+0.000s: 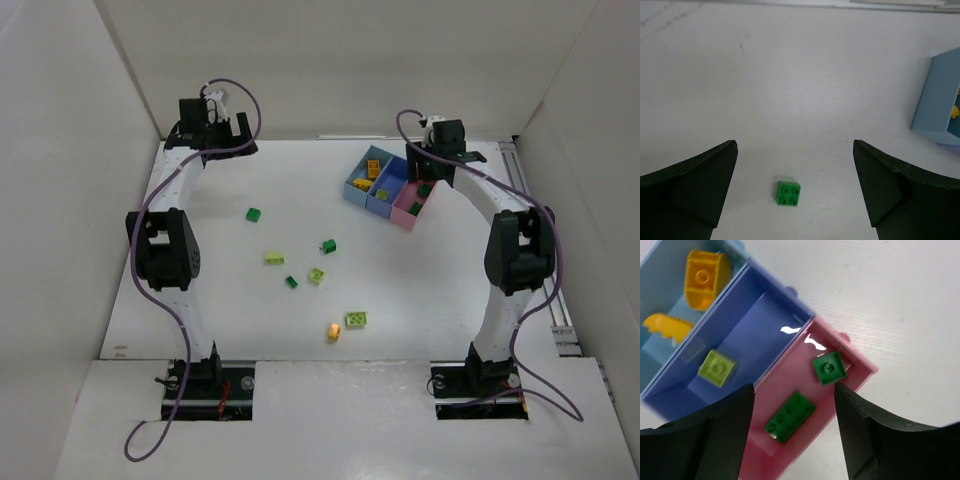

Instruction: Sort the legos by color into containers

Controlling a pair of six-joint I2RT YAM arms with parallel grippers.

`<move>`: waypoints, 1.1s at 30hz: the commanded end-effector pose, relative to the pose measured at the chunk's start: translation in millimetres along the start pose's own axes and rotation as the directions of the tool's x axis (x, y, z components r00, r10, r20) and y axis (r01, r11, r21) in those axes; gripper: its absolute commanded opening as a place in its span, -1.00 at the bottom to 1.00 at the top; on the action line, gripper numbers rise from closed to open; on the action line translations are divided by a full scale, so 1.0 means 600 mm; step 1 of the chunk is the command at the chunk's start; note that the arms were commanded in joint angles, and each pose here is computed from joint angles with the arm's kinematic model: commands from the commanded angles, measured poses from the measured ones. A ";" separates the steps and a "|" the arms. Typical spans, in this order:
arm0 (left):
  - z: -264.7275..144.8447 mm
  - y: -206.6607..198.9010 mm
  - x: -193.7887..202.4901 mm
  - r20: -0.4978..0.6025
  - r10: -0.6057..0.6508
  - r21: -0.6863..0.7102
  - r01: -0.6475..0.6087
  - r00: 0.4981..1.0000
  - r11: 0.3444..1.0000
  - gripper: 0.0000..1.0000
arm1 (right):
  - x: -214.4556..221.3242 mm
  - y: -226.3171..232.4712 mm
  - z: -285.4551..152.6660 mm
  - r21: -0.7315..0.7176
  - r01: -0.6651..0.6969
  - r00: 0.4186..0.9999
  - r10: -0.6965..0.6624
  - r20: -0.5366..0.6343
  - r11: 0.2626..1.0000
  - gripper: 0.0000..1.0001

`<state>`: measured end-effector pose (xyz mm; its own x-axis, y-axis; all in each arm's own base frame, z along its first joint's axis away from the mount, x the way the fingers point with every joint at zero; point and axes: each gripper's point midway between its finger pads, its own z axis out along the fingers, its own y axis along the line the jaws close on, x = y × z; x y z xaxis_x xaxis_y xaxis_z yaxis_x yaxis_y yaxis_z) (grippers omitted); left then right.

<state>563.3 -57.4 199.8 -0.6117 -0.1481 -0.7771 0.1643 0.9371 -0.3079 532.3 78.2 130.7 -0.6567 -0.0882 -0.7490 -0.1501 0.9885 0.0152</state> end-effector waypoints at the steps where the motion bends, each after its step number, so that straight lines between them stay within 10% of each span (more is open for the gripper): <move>1: -0.081 -0.050 -0.009 0.054 0.020 -0.004 -0.020 0.998 1.000 0.99 | -0.085 0.051 -0.089 -0.026 0.109 0.978 -0.102 0.184 0.994 0.41; 14: -0.140 -0.018 0.240 0.057 -0.184 -0.238 0.193 0.981 0.952 0.99 | 0.035 0.211 -0.167 -0.129 0.212 0.956 -0.178 0.234 0.969 0.73; 33: -0.004 0.046 0.283 -0.043 -0.292 -0.467 0.239 0.955 0.851 0.71 | 0.186 0.269 -0.255 -0.106 0.265 0.964 -0.259 0.064 0.959 0.70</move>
<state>451.3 -62.2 51.5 -0.6931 -0.3929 -0.6043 -0.3416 0.9173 -0.2047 325.4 223.7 149.9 -0.5240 -0.3723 -0.7660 -0.4632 0.8794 -0.1106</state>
